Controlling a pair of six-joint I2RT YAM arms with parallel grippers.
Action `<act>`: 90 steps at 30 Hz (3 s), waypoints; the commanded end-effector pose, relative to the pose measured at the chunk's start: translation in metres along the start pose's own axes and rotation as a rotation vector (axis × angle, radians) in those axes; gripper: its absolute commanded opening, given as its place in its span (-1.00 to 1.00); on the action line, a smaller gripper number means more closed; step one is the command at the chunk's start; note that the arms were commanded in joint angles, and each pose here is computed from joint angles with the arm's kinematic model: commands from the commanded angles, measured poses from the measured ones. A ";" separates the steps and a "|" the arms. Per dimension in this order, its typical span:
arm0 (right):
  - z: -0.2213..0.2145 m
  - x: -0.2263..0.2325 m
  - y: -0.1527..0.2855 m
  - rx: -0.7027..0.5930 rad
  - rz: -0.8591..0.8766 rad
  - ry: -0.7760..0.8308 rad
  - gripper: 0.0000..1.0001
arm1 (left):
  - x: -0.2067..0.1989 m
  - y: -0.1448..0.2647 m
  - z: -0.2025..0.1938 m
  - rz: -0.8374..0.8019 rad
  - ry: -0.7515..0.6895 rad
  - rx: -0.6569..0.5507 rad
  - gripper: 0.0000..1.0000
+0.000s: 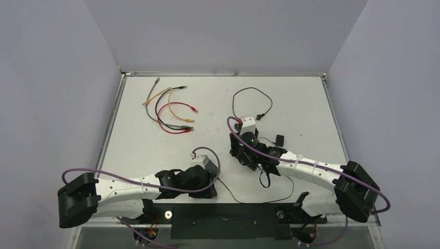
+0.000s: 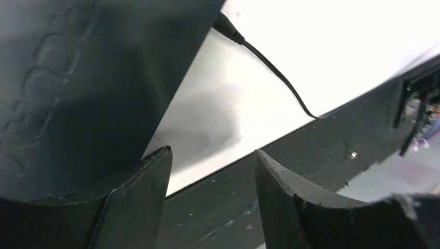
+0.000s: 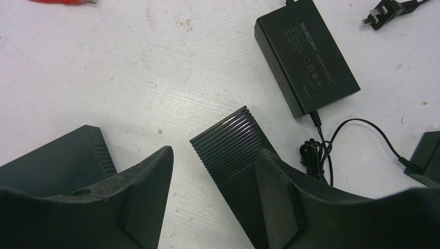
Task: Insert the plug into the switch port
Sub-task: Adjust the switch port at the center of the board.
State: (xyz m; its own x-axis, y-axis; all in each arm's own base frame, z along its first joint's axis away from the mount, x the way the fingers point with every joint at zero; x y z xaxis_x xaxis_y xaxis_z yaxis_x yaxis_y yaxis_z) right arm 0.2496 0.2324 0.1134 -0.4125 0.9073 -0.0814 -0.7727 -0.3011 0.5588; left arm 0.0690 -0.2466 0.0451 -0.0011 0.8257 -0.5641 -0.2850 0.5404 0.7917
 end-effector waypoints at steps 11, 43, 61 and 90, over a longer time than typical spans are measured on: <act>0.037 0.056 -0.028 -0.043 0.231 -0.012 0.10 | 0.044 0.025 0.049 0.145 0.020 -0.248 0.15; 0.020 0.167 -0.090 0.130 0.693 -0.131 0.07 | 0.068 0.030 0.054 0.062 0.202 -0.308 0.15; -0.023 0.133 -0.044 0.089 0.664 -0.218 0.07 | 0.049 0.019 0.075 0.007 0.131 -0.289 0.15; -0.081 0.142 0.054 0.004 0.644 -0.215 0.06 | -0.034 -0.018 0.105 -0.266 -0.171 -0.134 0.12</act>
State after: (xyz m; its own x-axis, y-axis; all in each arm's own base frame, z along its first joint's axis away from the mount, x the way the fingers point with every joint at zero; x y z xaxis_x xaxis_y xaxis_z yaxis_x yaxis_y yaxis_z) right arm 0.1174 0.2979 0.0369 -0.6591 0.6536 0.3719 -0.4060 -0.7256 0.5556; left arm 0.1762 -0.2294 0.0436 0.1098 0.8111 -0.5745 -0.4541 0.5551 0.6969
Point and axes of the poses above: each gripper's point midway between its finger pads, its own y axis back along the fingers, its own x axis along the line the jaws close on, z = x × y, the point moved 2 cm from there along y, back along the fingers, and after that the axes turned 11 degrees about y, right-handed, at the moved point
